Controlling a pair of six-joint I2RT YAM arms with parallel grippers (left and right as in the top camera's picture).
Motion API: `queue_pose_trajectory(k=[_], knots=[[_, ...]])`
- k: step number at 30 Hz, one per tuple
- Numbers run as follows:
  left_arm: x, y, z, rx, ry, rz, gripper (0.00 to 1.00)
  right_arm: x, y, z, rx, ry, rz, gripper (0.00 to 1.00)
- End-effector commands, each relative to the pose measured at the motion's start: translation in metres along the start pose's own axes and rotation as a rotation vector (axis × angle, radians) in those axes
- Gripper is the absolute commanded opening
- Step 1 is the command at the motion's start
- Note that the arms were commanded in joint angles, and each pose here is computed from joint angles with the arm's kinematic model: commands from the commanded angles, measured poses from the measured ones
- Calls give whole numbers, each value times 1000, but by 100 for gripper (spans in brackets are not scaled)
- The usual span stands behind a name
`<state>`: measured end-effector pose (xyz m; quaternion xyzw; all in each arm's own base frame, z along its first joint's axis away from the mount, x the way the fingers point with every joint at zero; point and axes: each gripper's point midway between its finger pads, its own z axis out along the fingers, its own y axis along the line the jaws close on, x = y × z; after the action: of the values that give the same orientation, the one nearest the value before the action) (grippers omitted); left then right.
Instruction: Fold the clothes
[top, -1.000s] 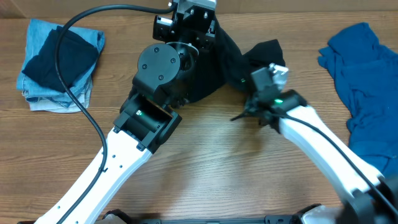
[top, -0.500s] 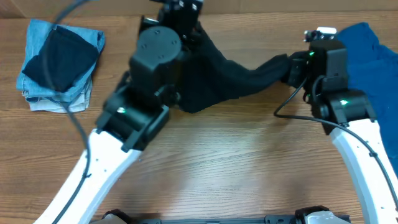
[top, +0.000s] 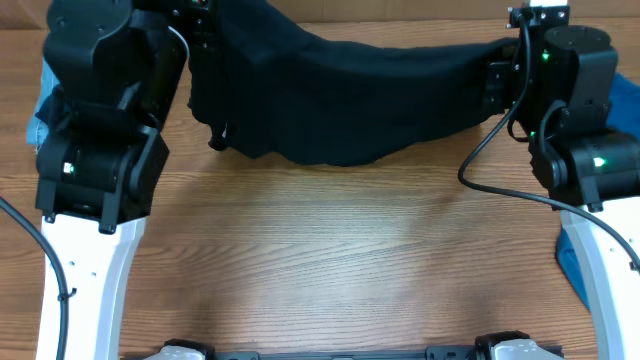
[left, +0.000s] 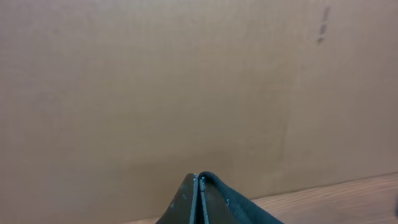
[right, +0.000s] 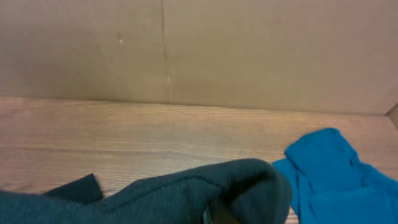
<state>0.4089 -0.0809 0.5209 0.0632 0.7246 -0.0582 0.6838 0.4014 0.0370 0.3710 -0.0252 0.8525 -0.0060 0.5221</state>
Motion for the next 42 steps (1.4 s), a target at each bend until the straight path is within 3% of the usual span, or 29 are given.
queue_pose_trajectory(k=[1,10,22,38,42], knots=[[-44,5,-22,95,-110,-74,4,-43,-1,-24,-11,-115,-35,4],[-93,6,-54,104,-228,-59,4,-94,-4,-61,-4,-263,-60,4],[-142,5,-108,86,-332,-20,4,-116,-9,-102,10,-306,-99,4],[-122,52,-98,-195,-229,56,4,-98,-75,-118,300,-192,-109,4],[-111,57,-78,-220,-190,68,4,-96,-74,-105,225,-174,-128,4]])
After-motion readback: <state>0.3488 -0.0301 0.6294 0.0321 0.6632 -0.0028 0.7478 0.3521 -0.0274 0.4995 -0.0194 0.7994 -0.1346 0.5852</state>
